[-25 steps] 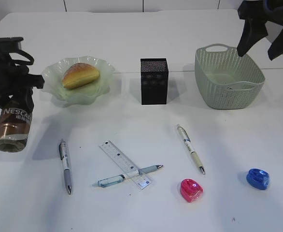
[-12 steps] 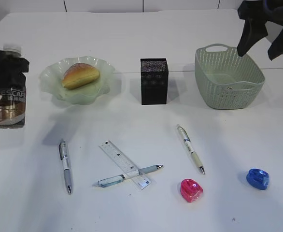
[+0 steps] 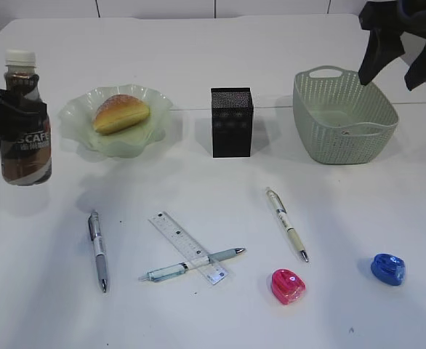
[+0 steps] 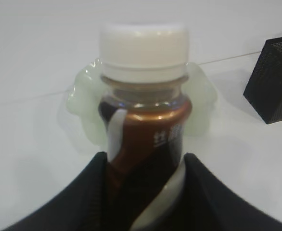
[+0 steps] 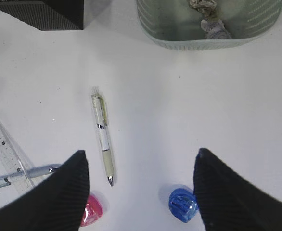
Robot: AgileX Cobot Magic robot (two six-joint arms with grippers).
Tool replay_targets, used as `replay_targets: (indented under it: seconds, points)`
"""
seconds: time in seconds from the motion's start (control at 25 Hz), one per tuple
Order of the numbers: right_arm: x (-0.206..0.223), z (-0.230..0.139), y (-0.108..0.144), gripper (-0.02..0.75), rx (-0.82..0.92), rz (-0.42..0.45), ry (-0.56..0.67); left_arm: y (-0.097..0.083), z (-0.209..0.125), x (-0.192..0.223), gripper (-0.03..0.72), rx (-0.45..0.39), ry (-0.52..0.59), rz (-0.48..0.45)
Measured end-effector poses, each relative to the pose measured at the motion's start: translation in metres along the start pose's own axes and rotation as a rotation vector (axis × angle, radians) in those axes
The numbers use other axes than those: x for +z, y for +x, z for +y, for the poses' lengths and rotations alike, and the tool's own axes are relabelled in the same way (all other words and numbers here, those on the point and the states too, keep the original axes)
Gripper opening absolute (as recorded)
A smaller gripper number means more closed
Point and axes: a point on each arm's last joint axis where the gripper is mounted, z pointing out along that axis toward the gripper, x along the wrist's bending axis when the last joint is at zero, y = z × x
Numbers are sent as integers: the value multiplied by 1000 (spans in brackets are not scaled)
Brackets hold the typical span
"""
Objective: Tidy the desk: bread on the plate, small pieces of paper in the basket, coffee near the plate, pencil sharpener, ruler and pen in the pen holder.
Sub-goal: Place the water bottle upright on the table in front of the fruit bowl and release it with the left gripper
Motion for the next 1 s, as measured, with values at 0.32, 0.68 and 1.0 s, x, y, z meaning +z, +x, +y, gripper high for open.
replay_targets:
  seconds: [0.32, 0.68, 1.0]
  points:
    - [0, 0, 0, 530, 0, 0, 0, 1, -14, 9, 310, 62, -222, 1]
    - [0, 0, 0, 530, -1, -2, 0, 10, -41, 10, 310, -7, -394, 91]
    - [0, 0, -1, 530, -5, -14, -1, 13, -70, 29, 310, -14, -322, 104]
